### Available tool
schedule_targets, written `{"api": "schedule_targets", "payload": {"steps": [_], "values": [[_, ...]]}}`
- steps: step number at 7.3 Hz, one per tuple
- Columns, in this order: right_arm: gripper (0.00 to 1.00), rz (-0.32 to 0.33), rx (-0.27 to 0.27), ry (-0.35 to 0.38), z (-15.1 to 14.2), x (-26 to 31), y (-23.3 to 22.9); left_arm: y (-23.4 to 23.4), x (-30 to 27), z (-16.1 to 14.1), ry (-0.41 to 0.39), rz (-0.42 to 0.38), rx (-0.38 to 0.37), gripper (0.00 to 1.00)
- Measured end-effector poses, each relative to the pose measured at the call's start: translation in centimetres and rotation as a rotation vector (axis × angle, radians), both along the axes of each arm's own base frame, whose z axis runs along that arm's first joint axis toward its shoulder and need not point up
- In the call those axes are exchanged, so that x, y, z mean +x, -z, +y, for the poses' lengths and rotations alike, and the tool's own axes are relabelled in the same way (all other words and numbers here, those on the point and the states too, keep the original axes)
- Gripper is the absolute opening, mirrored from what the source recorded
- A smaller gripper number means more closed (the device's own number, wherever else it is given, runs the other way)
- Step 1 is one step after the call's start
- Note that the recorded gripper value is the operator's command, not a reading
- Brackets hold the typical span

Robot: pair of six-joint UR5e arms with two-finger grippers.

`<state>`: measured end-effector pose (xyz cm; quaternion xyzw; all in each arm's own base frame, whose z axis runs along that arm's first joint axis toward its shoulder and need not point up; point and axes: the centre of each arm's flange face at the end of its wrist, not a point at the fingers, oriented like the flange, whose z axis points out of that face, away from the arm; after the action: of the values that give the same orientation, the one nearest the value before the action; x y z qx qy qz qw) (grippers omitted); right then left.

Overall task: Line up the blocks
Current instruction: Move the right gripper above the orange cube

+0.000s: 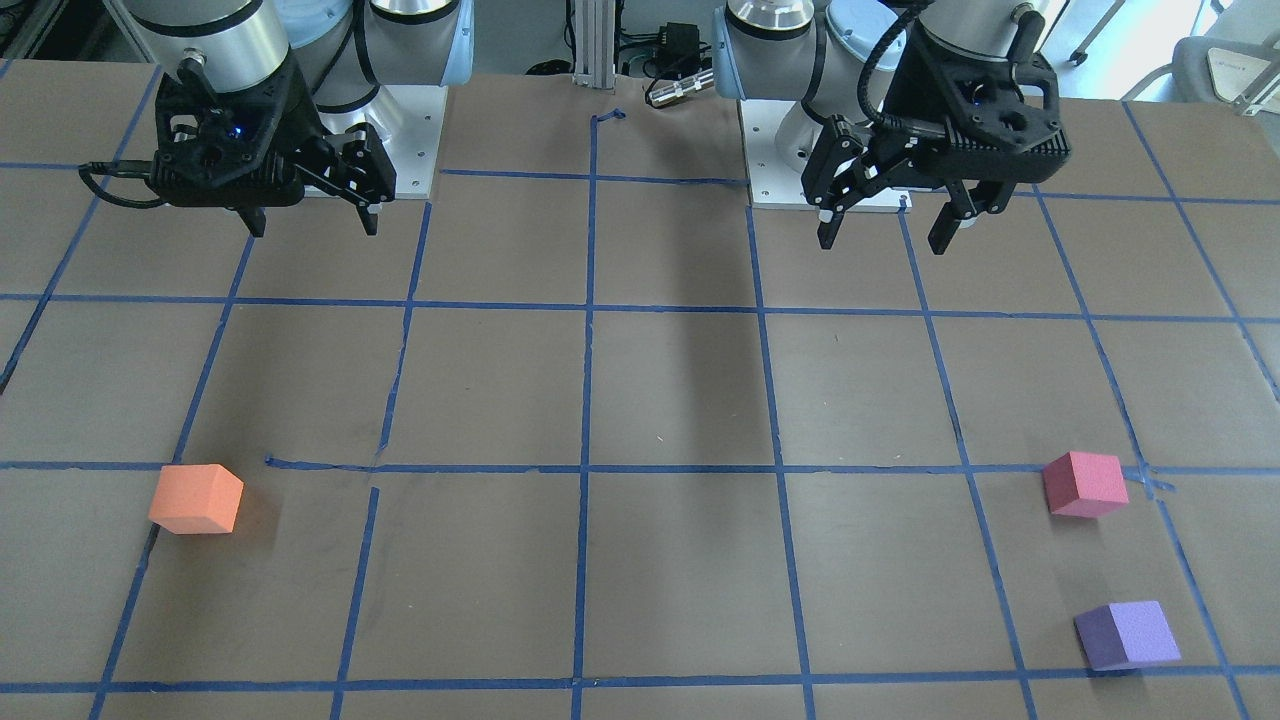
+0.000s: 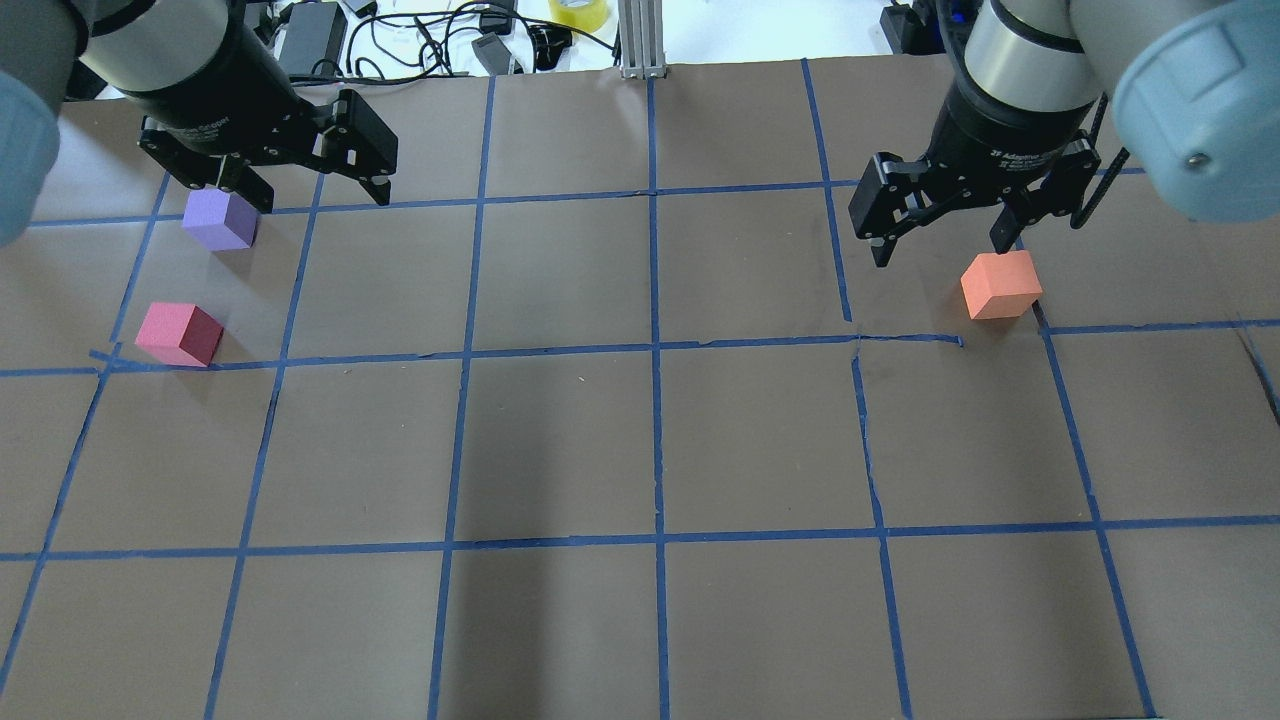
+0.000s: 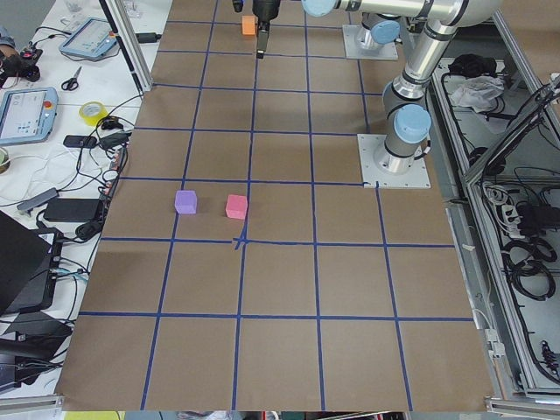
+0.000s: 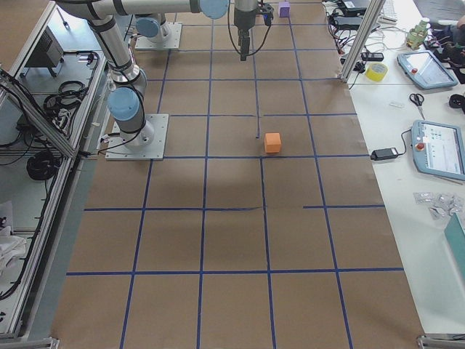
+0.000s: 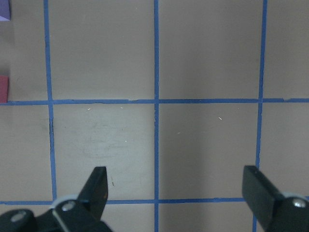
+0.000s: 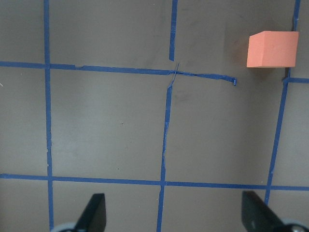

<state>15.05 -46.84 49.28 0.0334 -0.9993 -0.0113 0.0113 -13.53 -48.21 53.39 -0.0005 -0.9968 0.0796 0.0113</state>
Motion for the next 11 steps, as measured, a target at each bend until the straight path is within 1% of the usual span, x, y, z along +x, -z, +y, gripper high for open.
{"api": "schedule_targets", "payload": {"steps": [3, 5, 7, 9, 10, 11], "values": [[1.0, -0.005, 0.0, -0.008, -0.2, -0.1, 0.0, -1.4, 0.3, 0.5, 0.005, -0.022, -0.033, 1.0], [1.0, -0.003, -0.004, -0.005, -0.5, -0.4, 0.1, -1.6, 0.5, 0.8, -0.001, -0.028, -0.038, 1.0], [1.0, -0.002, -0.006, 0.029, -1.1, -2.4, 0.1, -1.5, 0.6, 1.0, -0.001, -0.029, -0.035, 1.0], [1.0, 0.0, -0.006, 0.023, -1.6, -4.2, 0.1, -1.4, 0.4, 1.0, 0.002, -0.026, -0.035, 1.0], [1.0, 0.001, -0.01, 0.031, -2.0, -5.1, 0.2, -1.4, 0.3, 1.1, 0.003, -0.025, -0.033, 1.0], [1.0, 0.002, -0.012, 0.063, -2.8, -7.0, 0.6, -1.3, 0.3, 1.1, 0.005, -0.023, -0.032, 1.0]]}}
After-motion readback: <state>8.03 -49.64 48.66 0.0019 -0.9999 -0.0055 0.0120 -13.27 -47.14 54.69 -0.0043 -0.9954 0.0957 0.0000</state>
